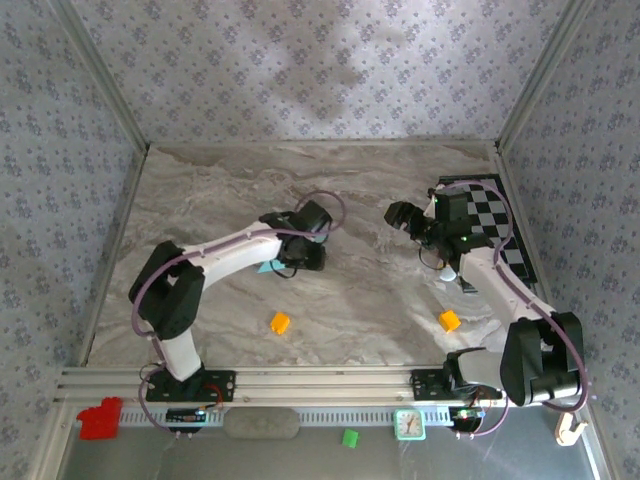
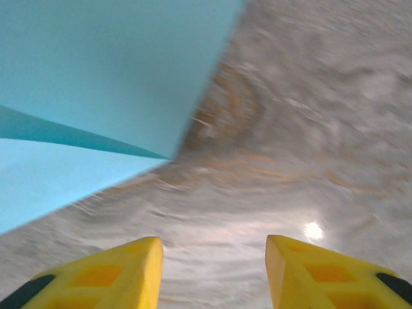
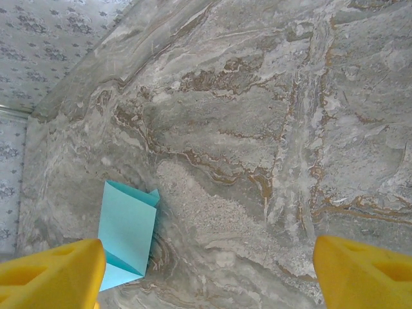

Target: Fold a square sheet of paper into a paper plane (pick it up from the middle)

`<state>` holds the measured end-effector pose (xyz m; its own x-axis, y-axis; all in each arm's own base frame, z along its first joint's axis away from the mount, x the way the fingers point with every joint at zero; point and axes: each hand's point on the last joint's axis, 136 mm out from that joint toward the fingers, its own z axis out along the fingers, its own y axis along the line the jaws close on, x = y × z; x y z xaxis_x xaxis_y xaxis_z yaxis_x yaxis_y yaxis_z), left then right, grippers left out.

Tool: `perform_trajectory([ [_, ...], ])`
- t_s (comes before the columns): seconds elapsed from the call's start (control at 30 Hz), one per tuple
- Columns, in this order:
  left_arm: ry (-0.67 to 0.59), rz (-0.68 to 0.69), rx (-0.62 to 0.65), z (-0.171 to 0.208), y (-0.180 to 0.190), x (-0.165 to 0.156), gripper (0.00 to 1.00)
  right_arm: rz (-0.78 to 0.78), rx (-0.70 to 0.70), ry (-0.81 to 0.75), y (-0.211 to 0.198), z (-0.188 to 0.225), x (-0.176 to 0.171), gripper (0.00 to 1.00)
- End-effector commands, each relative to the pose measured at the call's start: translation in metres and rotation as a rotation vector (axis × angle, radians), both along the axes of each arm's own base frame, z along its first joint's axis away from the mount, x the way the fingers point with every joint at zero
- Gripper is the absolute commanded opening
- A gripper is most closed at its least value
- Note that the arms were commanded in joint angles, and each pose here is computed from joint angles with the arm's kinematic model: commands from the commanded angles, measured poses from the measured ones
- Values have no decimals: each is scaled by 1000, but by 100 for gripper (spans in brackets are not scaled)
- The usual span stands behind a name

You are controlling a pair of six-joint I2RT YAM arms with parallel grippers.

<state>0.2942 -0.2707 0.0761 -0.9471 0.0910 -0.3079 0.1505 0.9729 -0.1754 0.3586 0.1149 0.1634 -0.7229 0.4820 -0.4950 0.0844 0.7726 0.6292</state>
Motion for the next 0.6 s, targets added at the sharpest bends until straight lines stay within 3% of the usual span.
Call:
perform_trajectory([
  [0.0,23,64,-106,-6,15,20,50,21,29,21,9,-6,-3,85],
  [0.1,51,132,-180,-15,26,39,54,34,31,26,15,-8,-3,85],
  [0.27,80,181,-189,-32,31,56,57,49,35,30,22,-9,-5,85],
  [0.43,110,216,-170,-50,36,58,58,74,37,37,30,-11,-7,85],
  [0.57,146,226,-236,-52,26,50,58,95,39,53,38,-14,-11,84],
])
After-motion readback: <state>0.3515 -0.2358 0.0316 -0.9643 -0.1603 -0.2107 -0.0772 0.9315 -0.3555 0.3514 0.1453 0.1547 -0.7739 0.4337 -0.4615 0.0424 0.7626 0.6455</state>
